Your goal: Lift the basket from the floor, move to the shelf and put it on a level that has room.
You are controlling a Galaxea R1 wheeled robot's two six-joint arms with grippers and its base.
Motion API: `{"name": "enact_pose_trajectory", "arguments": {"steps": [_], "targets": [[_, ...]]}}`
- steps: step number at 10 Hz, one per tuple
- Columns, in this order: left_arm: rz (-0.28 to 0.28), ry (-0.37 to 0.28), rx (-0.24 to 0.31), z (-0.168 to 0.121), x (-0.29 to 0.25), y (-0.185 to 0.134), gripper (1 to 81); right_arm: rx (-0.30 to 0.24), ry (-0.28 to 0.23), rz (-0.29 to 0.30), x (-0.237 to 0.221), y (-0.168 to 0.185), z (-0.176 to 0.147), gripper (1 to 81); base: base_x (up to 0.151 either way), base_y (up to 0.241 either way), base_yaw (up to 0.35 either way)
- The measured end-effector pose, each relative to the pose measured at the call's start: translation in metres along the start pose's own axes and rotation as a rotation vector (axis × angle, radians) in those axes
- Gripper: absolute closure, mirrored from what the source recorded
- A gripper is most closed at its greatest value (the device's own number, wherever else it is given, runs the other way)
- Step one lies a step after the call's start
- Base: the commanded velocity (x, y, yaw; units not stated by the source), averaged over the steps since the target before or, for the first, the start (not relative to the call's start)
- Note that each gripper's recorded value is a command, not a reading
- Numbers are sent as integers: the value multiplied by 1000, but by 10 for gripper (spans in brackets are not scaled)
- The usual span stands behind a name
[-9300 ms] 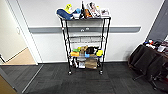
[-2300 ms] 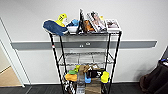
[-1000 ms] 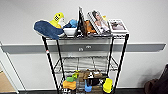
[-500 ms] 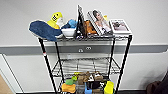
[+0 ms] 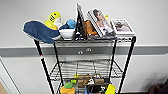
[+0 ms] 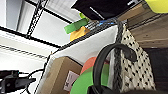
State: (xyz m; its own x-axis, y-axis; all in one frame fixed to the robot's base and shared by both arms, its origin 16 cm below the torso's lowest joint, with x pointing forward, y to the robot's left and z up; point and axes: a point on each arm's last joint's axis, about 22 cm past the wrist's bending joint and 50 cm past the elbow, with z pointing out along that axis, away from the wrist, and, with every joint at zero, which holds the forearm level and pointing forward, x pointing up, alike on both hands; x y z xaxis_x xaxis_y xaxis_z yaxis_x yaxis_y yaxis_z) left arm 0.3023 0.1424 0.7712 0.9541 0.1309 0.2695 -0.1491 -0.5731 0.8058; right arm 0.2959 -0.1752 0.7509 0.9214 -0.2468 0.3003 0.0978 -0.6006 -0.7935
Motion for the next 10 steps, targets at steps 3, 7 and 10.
{"name": "enact_pose_trajectory", "arguments": {"steps": [3,7,10], "targets": [[4,3,-7,-2,2,4,811,7,2,-4,2,-5,-3,811,96,0,0],[2,11,-10,-4,5,6,811,17,19,-14,12,-10,-4,811,16,-34,0],[-4,9,-21,-9,2,12,811,25,5,-14,8,-15,-7,811,0,0,0]]}}
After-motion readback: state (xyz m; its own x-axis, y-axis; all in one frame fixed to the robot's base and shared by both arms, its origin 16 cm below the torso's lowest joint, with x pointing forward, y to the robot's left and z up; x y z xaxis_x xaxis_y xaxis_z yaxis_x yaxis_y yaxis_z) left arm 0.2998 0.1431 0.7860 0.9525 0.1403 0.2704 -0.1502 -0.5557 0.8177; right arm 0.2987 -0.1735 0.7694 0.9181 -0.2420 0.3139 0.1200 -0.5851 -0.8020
